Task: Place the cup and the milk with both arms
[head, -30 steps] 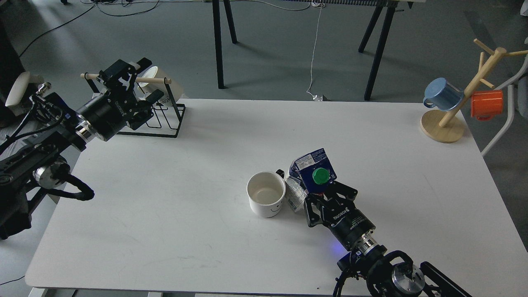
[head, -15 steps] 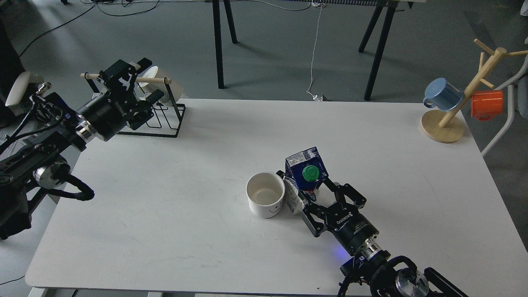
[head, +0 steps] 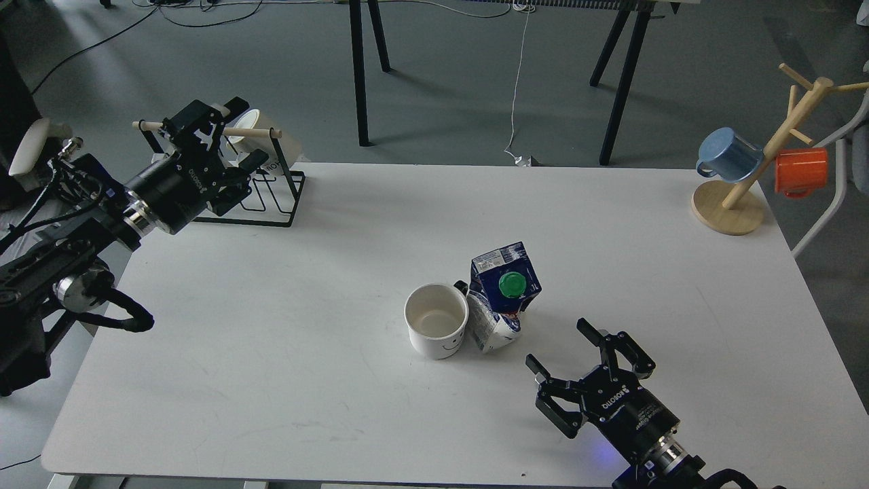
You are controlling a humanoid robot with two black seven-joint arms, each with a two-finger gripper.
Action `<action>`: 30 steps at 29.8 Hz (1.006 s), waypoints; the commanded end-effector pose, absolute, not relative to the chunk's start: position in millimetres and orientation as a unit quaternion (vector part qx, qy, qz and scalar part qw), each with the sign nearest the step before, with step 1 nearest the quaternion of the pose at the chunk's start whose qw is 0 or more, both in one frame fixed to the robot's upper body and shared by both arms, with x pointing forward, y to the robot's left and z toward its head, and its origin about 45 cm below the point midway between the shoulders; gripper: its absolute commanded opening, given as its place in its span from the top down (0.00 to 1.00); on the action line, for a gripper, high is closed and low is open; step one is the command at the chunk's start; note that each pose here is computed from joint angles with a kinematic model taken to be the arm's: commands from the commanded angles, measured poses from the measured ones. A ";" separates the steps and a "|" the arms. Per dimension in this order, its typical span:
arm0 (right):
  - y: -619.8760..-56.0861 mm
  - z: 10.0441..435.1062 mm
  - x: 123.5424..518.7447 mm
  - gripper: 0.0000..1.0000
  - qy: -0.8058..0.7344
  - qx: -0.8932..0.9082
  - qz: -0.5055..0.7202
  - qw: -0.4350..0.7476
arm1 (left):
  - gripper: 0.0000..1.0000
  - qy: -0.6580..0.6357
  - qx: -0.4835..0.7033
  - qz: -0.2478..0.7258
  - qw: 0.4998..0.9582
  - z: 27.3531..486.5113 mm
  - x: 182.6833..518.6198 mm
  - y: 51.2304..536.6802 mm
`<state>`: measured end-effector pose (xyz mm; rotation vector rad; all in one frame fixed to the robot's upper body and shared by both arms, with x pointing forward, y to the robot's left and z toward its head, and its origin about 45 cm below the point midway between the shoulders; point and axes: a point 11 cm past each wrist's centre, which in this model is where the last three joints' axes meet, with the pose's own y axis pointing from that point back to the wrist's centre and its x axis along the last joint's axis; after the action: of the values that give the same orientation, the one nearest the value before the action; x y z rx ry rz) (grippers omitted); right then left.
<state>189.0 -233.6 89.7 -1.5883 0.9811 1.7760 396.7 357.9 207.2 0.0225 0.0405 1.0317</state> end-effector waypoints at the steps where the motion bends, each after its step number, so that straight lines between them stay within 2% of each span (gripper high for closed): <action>1: -289.1 98.6 185.2 0.02 0.418 -0.600 0.629 0.264 | 0.06 0.020 0.011 0.494 0.869 206.8 396.7 358.8; 9: -407.8 163.9 232.5 0.02 0.517 -0.642 0.492 0.279 | 0.06 0.026 0.021 0.501 0.865 200.0 389.7 368.2; 15: -456.0 212.1 295.3 0.02 0.551 -0.676 0.409 0.269 | 0.06 0.037 0.040 0.512 0.857 188.1 376.3 384.9; 22: -457.4 239.0 345.9 0.02 0.550 -0.701 0.376 0.254 | 0.06 0.050 0.053 0.522 0.850 176.0 362.3 397.6; 30: -447.9 227.3 345.0 0.02 0.543 -0.695 0.392 0.261 | 0.06 0.036 0.055 0.533 0.843 189.8 363.6 413.8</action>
<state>346.0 -452.4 233.5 -1.8938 1.4816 1.0413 362.7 411.2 187.1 0.1203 0.0808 1.1187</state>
